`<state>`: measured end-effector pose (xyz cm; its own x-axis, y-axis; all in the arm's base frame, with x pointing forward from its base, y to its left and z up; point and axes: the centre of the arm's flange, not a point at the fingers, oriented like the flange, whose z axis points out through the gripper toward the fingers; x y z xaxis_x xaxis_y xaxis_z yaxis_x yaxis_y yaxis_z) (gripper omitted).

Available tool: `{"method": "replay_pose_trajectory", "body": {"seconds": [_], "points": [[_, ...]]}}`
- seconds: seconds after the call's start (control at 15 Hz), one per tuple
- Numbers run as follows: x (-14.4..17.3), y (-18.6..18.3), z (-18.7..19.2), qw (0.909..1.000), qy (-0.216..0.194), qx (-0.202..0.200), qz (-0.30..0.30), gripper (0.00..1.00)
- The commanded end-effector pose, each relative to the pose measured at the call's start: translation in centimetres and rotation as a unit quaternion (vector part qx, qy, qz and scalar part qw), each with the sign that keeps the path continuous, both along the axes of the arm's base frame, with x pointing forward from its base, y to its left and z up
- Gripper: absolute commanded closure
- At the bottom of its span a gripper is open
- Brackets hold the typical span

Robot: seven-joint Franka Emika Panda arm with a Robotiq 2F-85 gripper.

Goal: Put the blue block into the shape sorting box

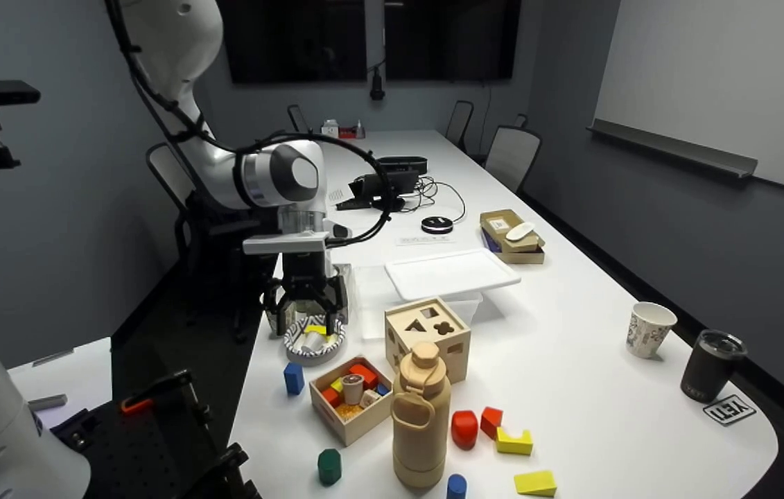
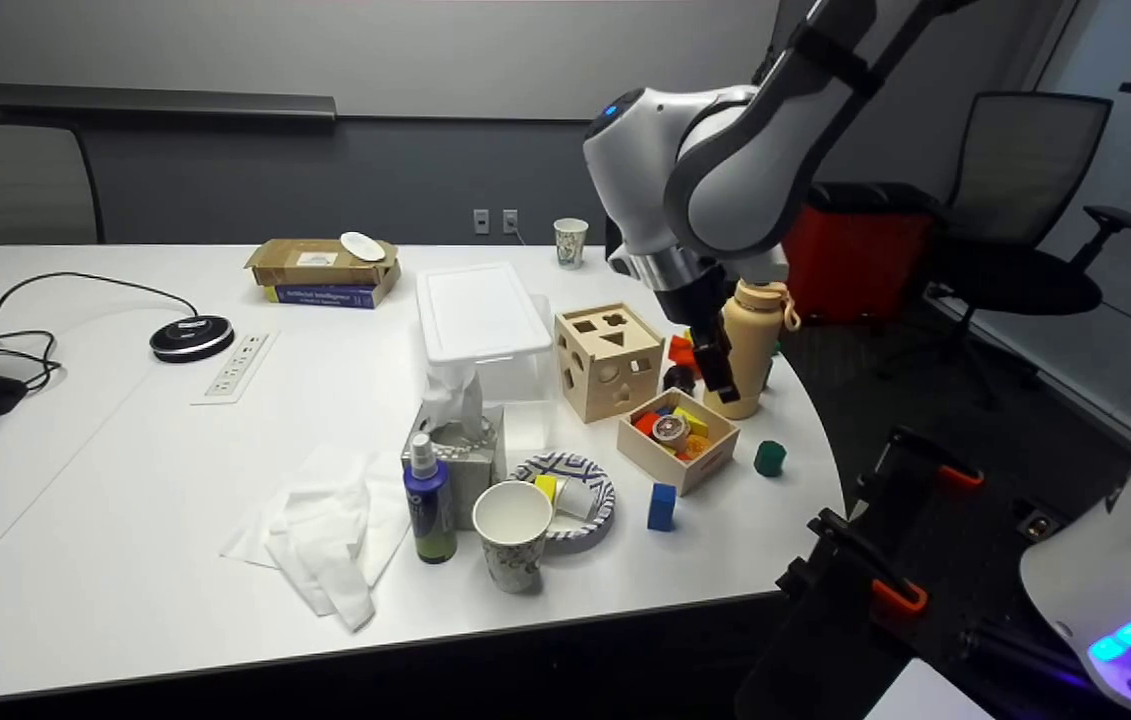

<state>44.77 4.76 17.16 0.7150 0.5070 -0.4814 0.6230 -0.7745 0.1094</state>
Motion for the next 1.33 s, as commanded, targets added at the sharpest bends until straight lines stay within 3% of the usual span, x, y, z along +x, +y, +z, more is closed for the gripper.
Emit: {"method": "replay_pose_trajectory", "body": {"seconds": [0.0, 0.33, 1.27], "points": [[0.9, 0.4, -3.7, 0.9986, 0.013, -0.006, 0.051, 0.0], [0.6, 3.2, -7.0, 0.9956, 0.023, -0.003, 0.091, 0.0], [1.4, 9.0, -12.0, 0.9925, 0.024, 0.011, 0.119, 0.0]]}}
